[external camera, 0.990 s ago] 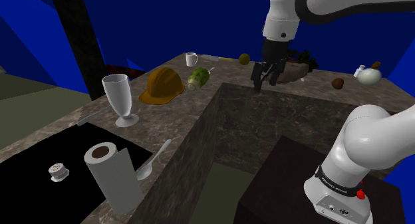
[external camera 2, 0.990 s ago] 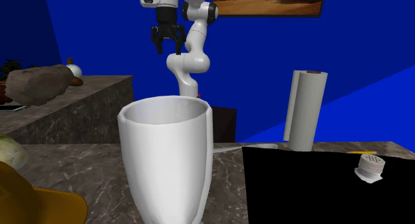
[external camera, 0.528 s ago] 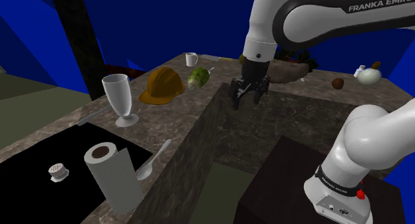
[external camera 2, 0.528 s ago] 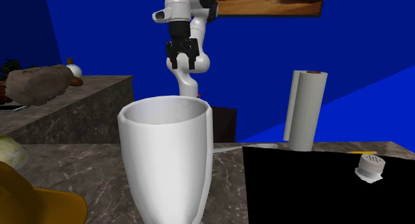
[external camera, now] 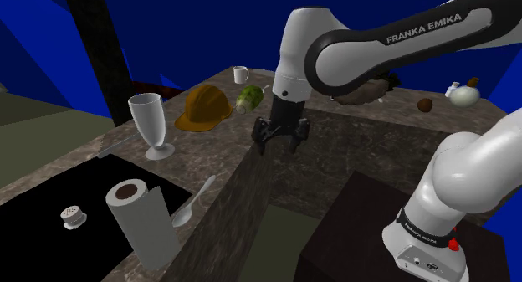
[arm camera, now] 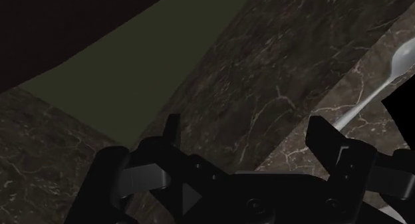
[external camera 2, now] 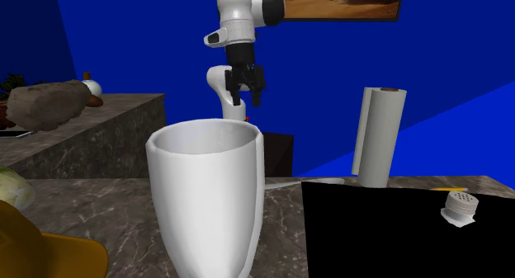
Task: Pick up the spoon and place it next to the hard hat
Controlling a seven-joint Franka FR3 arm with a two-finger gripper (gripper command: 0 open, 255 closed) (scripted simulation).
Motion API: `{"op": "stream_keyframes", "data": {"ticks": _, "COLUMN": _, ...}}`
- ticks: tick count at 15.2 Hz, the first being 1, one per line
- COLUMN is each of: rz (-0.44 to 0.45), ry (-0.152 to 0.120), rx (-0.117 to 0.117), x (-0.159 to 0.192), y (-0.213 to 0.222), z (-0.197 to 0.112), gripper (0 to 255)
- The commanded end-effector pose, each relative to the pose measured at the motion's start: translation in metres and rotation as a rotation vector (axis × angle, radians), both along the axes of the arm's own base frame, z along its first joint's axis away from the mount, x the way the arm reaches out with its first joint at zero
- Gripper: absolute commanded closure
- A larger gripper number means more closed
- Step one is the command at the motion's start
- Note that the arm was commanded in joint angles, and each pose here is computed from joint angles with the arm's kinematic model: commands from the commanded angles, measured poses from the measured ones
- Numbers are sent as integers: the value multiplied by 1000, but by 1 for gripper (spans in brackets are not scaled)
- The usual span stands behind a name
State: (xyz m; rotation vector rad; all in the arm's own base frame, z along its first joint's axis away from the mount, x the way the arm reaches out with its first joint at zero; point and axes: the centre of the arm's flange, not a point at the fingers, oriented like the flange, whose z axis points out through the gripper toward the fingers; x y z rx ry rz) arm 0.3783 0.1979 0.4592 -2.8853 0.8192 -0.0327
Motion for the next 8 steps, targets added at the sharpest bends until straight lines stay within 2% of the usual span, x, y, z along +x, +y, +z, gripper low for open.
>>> {"op": "stream_keyframes", "data": {"ticks": 1, "rz": -51, "ry": -3, "rx": 21, "x": 12, "y": 18, "z": -13, "gripper": 0}}
{"op": "stream_keyframes", "data": {"ticks": 8, "rz": -216, "ry": -12, "rx": 86, "x": 62, "y": 74, "z": -51, "gripper": 0}}
